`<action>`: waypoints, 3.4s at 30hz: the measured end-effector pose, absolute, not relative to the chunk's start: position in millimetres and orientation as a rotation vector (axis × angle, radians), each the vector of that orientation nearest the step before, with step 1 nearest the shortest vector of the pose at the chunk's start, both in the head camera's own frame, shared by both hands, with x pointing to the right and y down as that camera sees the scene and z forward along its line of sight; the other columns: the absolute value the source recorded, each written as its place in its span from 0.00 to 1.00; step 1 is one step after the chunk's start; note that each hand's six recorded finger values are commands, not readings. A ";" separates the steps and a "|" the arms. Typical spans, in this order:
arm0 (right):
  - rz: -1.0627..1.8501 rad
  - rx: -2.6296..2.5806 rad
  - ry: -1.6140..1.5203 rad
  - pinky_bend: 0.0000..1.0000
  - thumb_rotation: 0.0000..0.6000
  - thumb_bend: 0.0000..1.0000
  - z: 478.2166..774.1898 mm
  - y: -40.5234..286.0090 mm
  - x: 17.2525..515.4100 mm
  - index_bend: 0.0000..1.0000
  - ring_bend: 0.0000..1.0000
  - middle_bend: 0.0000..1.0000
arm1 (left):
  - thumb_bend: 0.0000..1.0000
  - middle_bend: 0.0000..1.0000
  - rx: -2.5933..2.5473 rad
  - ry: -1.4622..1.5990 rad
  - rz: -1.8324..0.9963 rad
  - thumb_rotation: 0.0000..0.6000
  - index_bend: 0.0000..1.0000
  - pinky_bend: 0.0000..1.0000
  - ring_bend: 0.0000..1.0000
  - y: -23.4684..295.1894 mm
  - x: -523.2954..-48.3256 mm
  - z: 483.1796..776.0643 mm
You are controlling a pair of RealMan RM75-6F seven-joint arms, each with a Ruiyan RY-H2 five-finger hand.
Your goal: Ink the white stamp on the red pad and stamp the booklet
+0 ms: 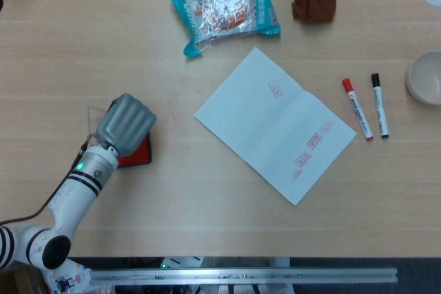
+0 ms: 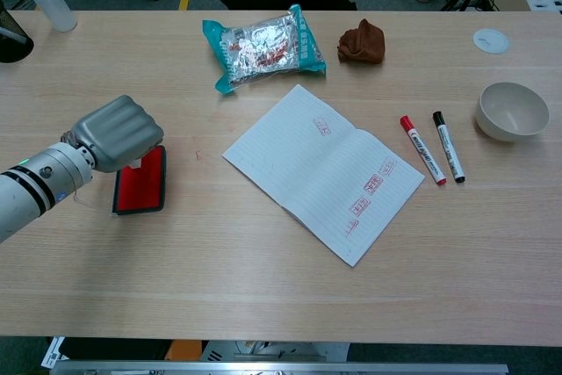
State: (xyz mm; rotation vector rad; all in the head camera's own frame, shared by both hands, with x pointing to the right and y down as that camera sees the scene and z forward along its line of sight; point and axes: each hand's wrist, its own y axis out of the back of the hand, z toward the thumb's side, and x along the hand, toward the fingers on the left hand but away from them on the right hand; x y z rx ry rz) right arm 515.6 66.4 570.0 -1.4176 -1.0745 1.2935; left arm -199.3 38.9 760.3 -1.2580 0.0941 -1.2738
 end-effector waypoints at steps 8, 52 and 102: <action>1.288 -1.423 -1.066 0.30 1.00 0.20 570.8 66.0 513.4 0.24 0.29 0.36 | 0.27 1.00 -1.273 0.136 -1.165 1.00 0.66 1.00 1.00 37.7 -170.3 728.5; 1.343 -1.395 -1.054 0.30 1.00 0.20 573.3 59.6 520.7 0.24 0.29 0.36 | 0.27 1.00 -1.159 -0.066 -0.905 1.00 0.67 1.00 1.00 30.9 -28.2 767.9; 1.365 -1.379 -1.080 0.30 1.00 0.20 575.4 62.6 529.8 0.24 0.29 0.36 | 0.27 1.00 -1.049 -0.226 -0.914 1.00 0.66 1.00 1.00 22.4 -12.7 794.5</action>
